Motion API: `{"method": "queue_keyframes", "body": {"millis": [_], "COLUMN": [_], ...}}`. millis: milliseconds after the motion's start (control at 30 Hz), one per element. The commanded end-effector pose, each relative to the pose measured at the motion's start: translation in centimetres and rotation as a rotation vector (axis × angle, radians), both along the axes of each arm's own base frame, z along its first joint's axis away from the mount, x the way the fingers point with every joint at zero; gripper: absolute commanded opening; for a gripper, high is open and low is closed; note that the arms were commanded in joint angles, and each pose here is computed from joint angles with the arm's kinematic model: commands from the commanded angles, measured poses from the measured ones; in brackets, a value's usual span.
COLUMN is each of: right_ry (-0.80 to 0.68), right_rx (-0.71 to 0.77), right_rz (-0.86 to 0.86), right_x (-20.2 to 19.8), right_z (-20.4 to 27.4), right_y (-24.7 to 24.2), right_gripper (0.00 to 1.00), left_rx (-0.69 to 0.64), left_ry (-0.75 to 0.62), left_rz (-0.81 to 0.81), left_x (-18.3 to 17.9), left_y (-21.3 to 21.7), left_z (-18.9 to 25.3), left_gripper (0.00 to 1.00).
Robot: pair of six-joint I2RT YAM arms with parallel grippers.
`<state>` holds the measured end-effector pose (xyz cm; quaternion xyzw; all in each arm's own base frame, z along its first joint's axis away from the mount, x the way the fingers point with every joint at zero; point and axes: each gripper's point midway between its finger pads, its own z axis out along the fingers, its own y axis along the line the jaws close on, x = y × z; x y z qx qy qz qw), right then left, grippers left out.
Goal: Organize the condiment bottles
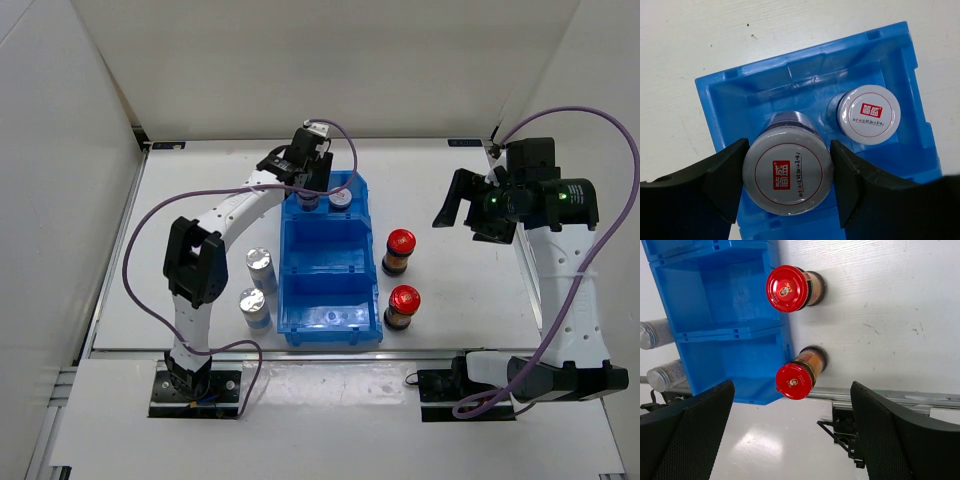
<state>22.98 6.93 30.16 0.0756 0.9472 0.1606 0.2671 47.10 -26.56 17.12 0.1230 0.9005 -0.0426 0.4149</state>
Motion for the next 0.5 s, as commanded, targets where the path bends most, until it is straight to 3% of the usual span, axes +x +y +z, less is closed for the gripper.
{"method": "queue_keyframes", "body": {"millis": [0,100,233,467], "right_ry": [0.045,0.052,0.079,0.137], "right_rx": [-0.022,-0.027,-0.049,-0.077], "right_rz": [-0.009,-0.002,-0.013,-0.015], "right_x": [-1.8,-2.0,-1.9,-2.3], "right_z": [-0.4,-0.5,-1.3,-2.6], "right_y": [-0.6,-0.6,-1.0,-1.5], "right_gripper": [1.00,1.00,1.00,1.00], "left_rx": [-0.087,-0.066,-0.038,0.025], "left_ry": [-0.141,-0.109,-0.054,-0.012], "left_rz": [0.022,0.022,0.013,0.032], "left_x": [1.0,1.0,1.2,1.3], "left_y": [-0.5,-0.5,-0.9,0.8], "left_z": [5.0,2.8,-0.4,-2.2], "left_gripper": [0.20,0.35,1.00,1.00]}}
